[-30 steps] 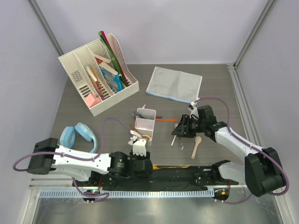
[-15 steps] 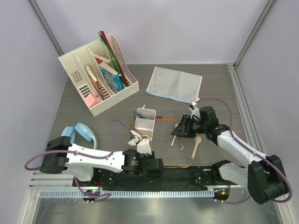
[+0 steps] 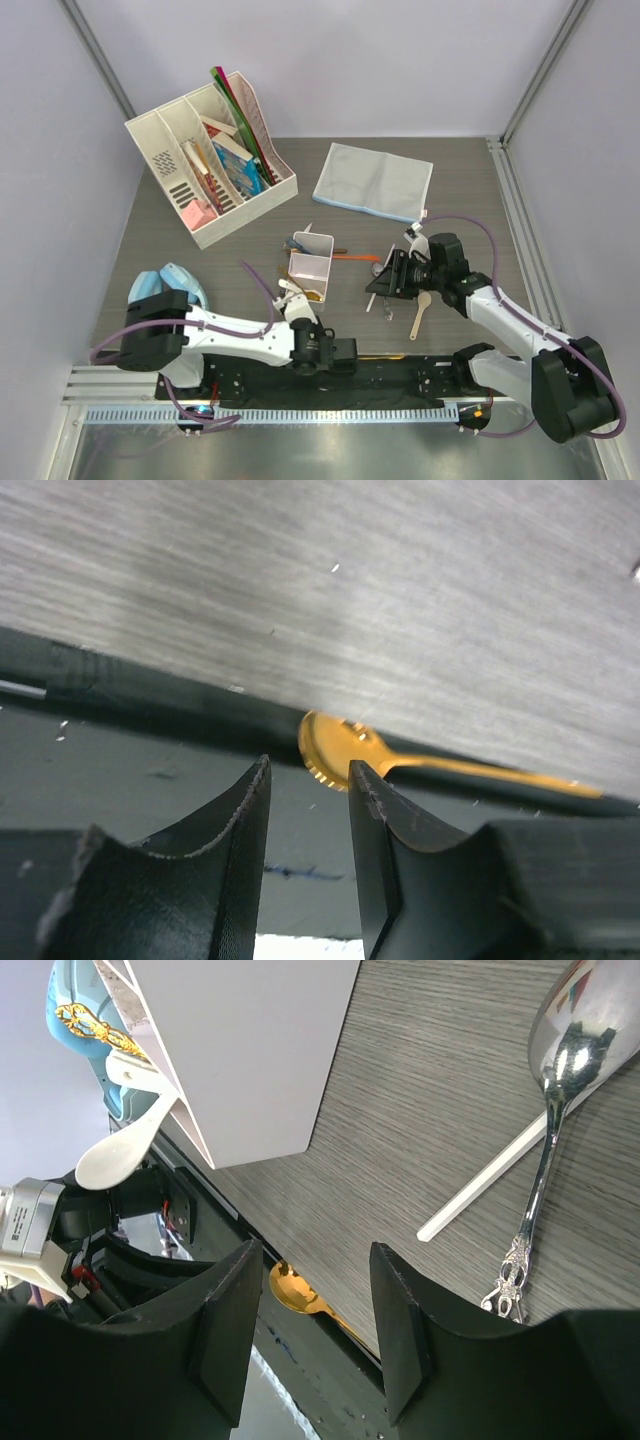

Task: Sort the eating utensils into containers
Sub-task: Pick up the fork from the corner of the board, then place the spoon in the storage box.

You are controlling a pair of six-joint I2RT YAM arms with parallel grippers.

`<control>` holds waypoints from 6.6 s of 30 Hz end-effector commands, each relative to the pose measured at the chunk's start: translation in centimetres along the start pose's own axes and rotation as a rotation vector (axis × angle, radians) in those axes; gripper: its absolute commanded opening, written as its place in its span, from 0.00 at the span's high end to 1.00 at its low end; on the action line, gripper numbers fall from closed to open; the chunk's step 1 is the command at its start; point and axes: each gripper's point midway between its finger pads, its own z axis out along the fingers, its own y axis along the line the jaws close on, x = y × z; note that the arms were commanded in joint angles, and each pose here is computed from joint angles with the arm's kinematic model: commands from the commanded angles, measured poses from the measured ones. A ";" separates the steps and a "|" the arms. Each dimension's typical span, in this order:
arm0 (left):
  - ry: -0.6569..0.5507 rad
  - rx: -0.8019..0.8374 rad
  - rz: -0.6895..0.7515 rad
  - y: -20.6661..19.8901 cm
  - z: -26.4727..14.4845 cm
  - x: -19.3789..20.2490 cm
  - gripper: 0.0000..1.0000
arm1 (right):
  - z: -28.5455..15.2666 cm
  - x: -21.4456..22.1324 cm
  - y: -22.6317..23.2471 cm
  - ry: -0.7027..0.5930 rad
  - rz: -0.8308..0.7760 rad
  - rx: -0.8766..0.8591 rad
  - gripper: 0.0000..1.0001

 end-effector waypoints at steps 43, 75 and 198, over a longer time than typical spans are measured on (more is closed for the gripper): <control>0.020 -0.058 -0.030 -0.4 2.9 0.7 0.74 | 0.1 0.0 1.2 -0.004 -0.053 -0.049 0.47; -0.038 0.061 0.054 -2.2 1.2 -0.6 1.00 | 0.4 0.0 0.8 -0.001 -0.040 -0.042 0.47; -0.562 -0.226 0.392 0.5 -6.4 -23.9 0.66 | -2.1 -6.7 -1.8 -0.274 -0.074 0.300 0.45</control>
